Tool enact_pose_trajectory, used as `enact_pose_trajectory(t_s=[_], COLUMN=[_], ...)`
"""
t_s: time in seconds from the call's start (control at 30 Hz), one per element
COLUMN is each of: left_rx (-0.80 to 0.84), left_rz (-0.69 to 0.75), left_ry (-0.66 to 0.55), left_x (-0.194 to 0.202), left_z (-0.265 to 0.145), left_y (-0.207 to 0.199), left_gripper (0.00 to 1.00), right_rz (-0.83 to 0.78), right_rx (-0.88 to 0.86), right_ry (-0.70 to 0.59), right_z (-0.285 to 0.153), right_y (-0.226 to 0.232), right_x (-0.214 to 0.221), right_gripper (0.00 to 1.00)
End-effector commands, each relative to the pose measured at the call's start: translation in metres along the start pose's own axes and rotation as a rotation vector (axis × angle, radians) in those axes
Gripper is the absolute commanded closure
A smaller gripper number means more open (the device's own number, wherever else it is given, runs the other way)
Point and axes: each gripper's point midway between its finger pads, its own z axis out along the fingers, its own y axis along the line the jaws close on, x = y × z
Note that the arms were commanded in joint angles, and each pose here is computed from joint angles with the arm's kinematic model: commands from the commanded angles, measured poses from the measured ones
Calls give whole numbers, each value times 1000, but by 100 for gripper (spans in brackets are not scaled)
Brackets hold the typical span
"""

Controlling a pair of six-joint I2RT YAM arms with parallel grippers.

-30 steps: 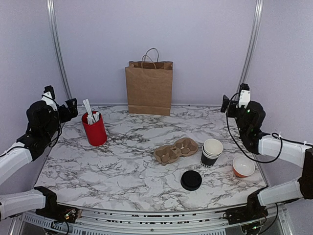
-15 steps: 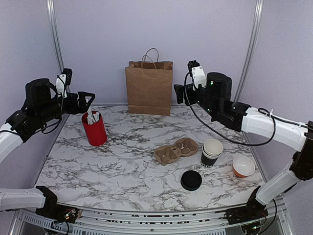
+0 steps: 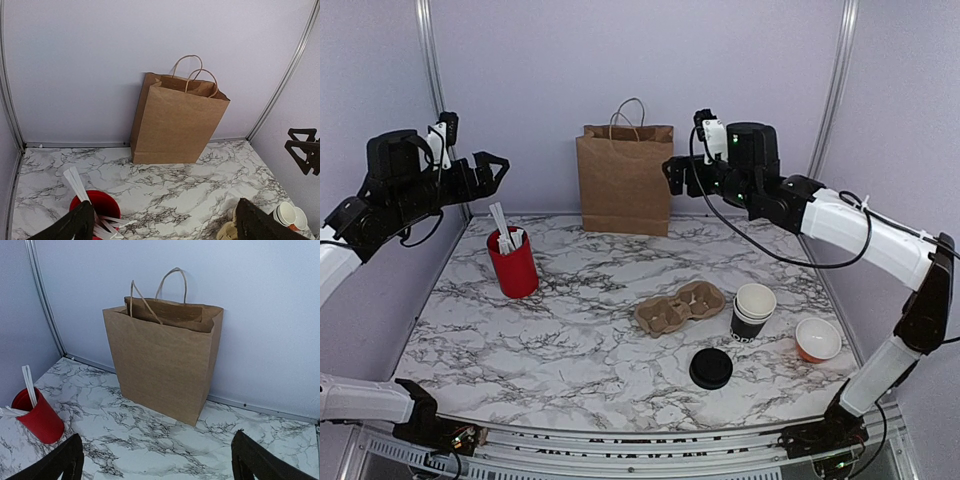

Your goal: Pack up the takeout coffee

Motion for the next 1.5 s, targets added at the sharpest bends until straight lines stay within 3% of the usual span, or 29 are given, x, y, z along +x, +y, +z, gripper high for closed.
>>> enact_pose_trajectory(t_s=[0.0,0.33,0.6,0.77,1.1,1.47], left_rx=[41,77,66,53,69,64], left_rz=[-69,-51,-65,-78,-74,-88], left_ry=[78,160,199,176,139,127], left_x=[13,32,42,46,56,62], left_z=[10,26,43,45,44,38], left_y=[-8,-14,-12,-7,-5,-1], left_gripper=[1,1,1,1,1,1], right_rz=[129,104,105,52,102,76], right_rx=[-45,-30,-21,71,156,195], right_ry=[5,206,496,644,797,853], right_z=[0,-36,-81,-116,-154,-154], right_y=[-16,-35,-31,-28,-42,-50], right_x=[-10,35,98,131,188,221], right_gripper=[0,7,27,37,57,64])
